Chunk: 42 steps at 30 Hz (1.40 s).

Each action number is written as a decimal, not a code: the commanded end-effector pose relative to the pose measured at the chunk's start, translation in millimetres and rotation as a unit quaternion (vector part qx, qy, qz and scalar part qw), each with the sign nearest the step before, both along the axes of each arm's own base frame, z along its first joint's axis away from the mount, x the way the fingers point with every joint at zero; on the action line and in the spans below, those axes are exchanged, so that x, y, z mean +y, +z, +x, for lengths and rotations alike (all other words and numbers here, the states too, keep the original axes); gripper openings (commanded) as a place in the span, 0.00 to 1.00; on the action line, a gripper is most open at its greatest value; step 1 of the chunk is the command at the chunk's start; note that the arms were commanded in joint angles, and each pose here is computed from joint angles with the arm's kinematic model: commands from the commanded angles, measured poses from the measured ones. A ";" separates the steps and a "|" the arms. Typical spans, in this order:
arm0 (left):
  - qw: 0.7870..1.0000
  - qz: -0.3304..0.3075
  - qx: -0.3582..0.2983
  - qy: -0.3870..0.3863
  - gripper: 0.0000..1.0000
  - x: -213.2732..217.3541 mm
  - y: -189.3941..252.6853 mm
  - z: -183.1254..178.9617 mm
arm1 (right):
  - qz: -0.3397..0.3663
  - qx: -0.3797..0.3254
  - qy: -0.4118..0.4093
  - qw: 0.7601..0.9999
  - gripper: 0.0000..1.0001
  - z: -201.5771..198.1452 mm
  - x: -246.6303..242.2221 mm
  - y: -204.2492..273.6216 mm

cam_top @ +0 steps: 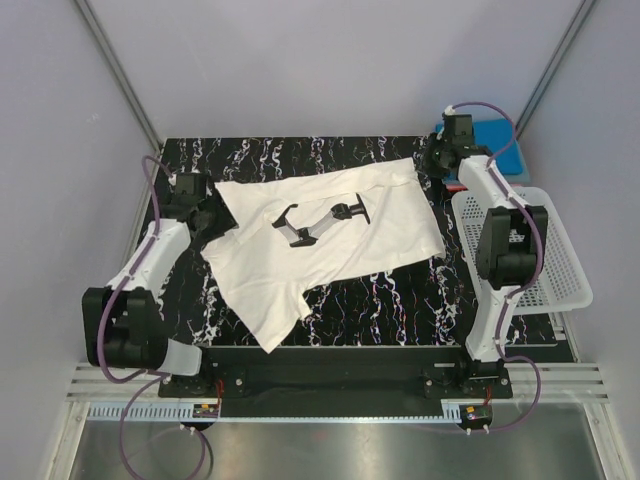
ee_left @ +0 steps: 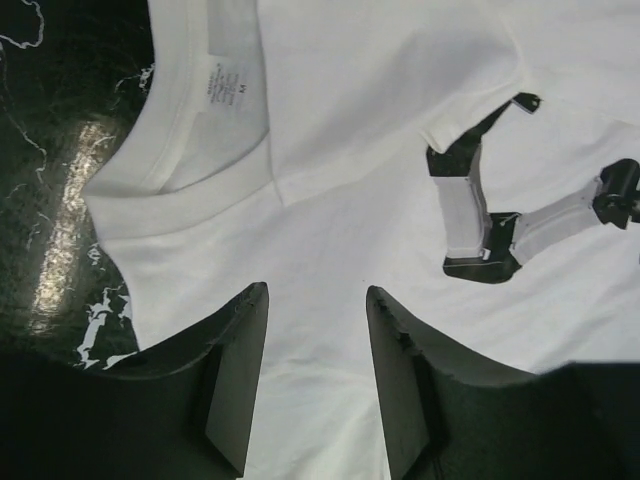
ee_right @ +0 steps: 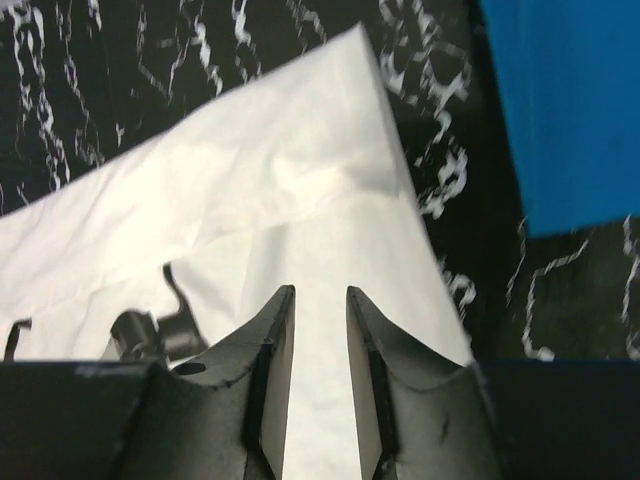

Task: Fold and stack the t-shirts
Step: Flatten the tshirt out

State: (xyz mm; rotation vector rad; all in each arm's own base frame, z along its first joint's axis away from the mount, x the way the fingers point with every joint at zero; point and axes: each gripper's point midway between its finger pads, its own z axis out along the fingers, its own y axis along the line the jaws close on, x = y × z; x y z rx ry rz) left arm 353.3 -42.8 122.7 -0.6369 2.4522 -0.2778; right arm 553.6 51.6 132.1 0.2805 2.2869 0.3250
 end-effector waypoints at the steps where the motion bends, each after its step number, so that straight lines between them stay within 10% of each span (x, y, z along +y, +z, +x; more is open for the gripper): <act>1: 0.998 -0.055 0.004 -0.029 0.48 -30.4 -16.2 -12.5 | -0.024 0.083 -0.018 0.996 0.33 -60.9 28.3 1.9; 10: 0.993 -0.033 0.116 -0.003 0.48 -37.0 -91.8 -41.4 | -0.071 0.146 -0.020 0.987 0.31 -137.2 34.6 -16.8; 19: 0.979 0.086 0.173 0.061 0.50 47.6 -105.3 -14.7 | -0.091 0.165 -0.052 0.981 0.35 -190.9 20.0 -9.4; 31: 0.983 0.146 0.111 0.011 0.57 49.6 -34.0 40.6 | -0.077 0.193 -0.058 0.977 0.39 -213.3 20.7 -31.3; 42: 0.988 -0.009 0.153 -0.029 0.53 -24.7 -100.1 -39.0 | -0.085 0.205 -0.073 0.972 0.39 -210.9 17.3 -45.5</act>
